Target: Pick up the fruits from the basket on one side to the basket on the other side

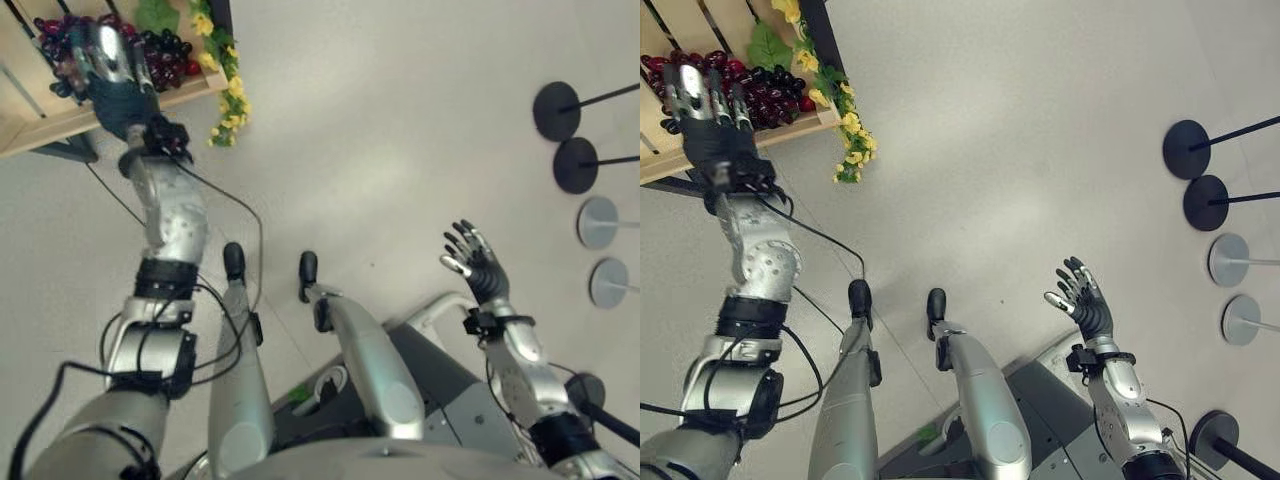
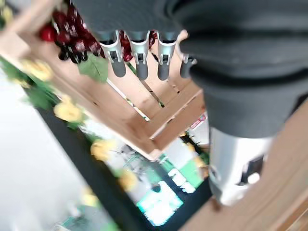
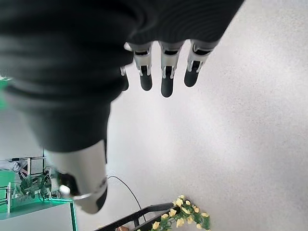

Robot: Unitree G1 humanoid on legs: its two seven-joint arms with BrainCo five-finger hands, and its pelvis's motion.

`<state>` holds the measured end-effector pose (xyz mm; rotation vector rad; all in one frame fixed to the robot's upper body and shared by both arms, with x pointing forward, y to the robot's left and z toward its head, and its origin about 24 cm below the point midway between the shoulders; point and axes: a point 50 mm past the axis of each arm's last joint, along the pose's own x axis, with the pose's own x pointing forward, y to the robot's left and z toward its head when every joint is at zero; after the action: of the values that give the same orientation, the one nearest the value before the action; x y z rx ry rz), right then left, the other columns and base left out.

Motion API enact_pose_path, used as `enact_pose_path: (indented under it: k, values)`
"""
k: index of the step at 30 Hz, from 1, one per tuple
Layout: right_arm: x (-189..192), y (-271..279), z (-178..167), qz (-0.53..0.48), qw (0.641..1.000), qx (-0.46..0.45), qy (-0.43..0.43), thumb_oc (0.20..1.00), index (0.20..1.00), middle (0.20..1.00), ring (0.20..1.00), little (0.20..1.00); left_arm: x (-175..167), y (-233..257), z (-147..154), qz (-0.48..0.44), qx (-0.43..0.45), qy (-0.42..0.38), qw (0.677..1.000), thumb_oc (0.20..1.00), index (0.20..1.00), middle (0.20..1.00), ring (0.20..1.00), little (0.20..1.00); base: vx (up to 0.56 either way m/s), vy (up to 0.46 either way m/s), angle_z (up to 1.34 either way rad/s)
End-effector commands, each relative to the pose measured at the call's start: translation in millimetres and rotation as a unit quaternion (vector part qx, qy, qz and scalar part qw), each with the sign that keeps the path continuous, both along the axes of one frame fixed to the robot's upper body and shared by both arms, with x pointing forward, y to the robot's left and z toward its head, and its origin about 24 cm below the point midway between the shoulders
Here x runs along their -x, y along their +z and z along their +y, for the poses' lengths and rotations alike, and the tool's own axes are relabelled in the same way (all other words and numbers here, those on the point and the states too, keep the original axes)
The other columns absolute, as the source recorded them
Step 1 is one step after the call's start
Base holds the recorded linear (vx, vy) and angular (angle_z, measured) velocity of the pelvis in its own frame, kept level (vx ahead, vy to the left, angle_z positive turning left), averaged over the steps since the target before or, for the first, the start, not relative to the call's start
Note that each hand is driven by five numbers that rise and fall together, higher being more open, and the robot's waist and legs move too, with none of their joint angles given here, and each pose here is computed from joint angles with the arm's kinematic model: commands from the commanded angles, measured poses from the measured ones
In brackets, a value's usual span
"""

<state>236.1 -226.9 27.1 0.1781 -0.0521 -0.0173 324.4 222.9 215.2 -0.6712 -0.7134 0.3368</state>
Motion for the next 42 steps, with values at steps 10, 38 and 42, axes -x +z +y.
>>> enact_pose_path:
  k: [10,38,42]
  values:
    - [2.7,19.7,-13.4,-0.072,0.997,-0.003,-0.033,1.0,1.0,1.0,1.0,1.0,33.3,-27.9,-15.6,0.029,-0.252,0.12,0.96,1.0,1.0,1.0,1.0,1.0,0.0,-0.008,0.0]
    - [6.4,18.5,-35.0,-0.078,0.992,0.017,-0.096,1.0,1.0,1.0,1.0,1.0,83.5,-133.2,-10.4,0.184,-0.409,-0.043,0.893,1.0,1.0,1.0,1.0,1.0,0.0,-0.021,0.04]
    - [2.5,21.9,-34.7,-0.084,0.992,0.029,-0.095,1.0,1.0,1.0,1.0,1.0,78.7,-150.7,-7.8,0.223,-0.415,-0.055,0.88,1.0,1.0,1.0,1.0,1.0,-0.06,-0.061,0.11]
